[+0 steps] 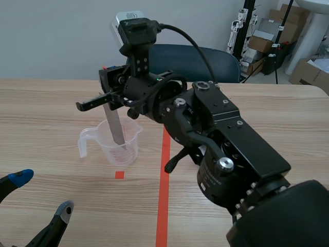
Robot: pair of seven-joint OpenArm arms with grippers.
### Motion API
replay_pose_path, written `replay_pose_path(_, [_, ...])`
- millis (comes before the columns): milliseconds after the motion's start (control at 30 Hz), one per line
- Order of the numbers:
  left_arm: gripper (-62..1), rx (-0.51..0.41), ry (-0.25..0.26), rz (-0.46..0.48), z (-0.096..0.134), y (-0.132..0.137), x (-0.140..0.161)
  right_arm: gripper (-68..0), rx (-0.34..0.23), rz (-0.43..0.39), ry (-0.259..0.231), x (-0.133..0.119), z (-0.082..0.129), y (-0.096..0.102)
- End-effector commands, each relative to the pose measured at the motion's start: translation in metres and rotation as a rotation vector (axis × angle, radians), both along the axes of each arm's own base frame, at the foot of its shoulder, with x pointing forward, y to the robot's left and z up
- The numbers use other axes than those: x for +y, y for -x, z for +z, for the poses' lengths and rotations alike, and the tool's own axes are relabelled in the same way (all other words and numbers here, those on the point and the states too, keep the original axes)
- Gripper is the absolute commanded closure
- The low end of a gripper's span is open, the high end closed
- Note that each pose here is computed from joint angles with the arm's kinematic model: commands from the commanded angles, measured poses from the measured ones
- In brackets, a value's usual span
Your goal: Do the redox reaction experiment. lift the metal plate out of the left beaker
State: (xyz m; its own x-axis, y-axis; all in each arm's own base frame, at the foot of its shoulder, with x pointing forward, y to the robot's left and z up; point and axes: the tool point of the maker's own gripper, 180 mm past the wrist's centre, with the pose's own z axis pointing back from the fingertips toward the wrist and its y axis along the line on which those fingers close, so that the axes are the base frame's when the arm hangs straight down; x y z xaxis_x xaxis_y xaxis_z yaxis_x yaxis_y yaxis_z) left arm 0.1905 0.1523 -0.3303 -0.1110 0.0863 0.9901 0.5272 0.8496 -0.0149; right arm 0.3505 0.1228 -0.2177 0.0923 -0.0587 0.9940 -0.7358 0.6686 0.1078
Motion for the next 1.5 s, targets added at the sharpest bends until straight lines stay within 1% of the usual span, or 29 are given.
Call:
replay_pose_path(0, [-62.3,-0.037,0.021,0.005,0.009,-0.005,-0.002,-3.2,-0.04,0.014,-0.054,0.011,0.024,-0.001])
replay_pose_path(167, [-62.3,-0.037,0.021,0.005,0.009,-0.005,-0.002,-3.2,-0.035,0.016,-0.047,0.012,0.023,-0.001])
replay_pose_path(267, [-62.3,-0.037,0.021,0.005,0.009,-0.005,-0.001,-3.2,-0.042,0.016,-0.04,0.01,0.026,-0.001])
replay_pose_path(533, [-62.3,-0.043,0.026,0.005,0.011,-0.004,-0.001,-3.2,-0.126,0.011,-0.037,0.001,0.06,0.001])
replay_pose_path(633, [-62.3,-0.046,0.028,0.005,0.011,-0.004,-0.001,-3.2,-0.131,0.014,-0.046,-0.001,0.068,0.003])
replay_pose_path(800, [-62.3,-0.082,0.05,0.006,0.019,-0.003,0.0,-3.2,-0.131,0.021,-0.054,-0.004,0.078,0.005])
replay_pose_path(900, [-62.3,-0.084,0.051,0.006,0.019,-0.003,0.0,-3.2,-0.13,0.026,-0.048,-0.006,0.082,0.007])
replay_pose_path(967, [-62.3,-0.083,0.051,0.006,0.019,-0.003,0.0,-3.2,-0.126,0.032,-0.056,-0.007,0.086,0.009])
replay_pose_path(1067, [-62.3,-0.083,0.051,0.006,0.019,-0.003,0.0,-3.2,-0.132,0.038,-0.057,-0.009,0.093,0.012])
replay_pose_path(1233, [-62.3,-0.083,0.051,0.006,0.019,-0.003,0.0,-3.2,-0.166,0.039,-0.052,-0.013,0.104,0.016])
replay_pose_path(1467, [-62.3,-0.083,0.051,0.006,0.019,-0.003,0.0,-3.2,-0.176,0.057,-0.087,-0.017,0.117,0.022])
